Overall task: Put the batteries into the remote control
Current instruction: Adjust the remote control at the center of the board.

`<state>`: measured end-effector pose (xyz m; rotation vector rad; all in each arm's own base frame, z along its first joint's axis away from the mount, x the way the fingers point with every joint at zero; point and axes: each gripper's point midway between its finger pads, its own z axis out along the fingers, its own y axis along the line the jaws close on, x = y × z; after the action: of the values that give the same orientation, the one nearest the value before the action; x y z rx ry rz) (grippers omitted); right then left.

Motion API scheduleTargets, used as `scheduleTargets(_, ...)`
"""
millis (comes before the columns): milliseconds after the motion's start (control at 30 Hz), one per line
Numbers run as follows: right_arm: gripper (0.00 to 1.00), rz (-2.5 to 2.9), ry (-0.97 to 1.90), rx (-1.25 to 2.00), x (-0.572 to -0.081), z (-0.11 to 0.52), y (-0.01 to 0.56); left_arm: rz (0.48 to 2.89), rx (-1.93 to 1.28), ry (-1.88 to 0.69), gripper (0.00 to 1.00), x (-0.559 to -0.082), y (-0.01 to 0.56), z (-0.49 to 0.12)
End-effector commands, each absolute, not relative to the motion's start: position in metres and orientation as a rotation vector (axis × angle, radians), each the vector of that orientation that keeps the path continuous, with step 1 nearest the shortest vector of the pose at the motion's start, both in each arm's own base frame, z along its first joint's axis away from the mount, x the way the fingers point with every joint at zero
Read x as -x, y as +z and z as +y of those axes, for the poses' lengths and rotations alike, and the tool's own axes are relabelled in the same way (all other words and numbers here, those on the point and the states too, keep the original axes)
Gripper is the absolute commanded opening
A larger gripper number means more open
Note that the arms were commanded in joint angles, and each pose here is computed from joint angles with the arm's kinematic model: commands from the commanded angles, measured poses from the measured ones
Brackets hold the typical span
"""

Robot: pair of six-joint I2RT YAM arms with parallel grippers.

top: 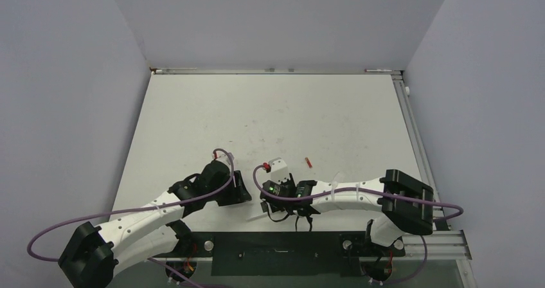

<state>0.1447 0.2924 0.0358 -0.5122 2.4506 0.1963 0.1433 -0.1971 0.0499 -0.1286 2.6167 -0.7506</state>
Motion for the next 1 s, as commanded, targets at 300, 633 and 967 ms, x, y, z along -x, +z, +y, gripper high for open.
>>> scheduleTargets(300, 0.42, 2.468, 0.202, 0.500, -0.147, 0.302, 0.031, 2.614, 0.102, -0.774, 0.52, -0.140, 0.050, -0.198)
scheduleTargets(633, 0.35, 2.506, 0.227, 0.515, -0.138, 0.303, 0.017, 2.628, 0.098, -0.783, 0.52, -0.140, 0.045, -0.201)
scheduleTargets(967, 0.24, 2.520, 0.218, 0.530, -0.131, 0.300, 0.009, 2.632, 0.098, -0.785, 0.52, -0.140, 0.044, -0.202)
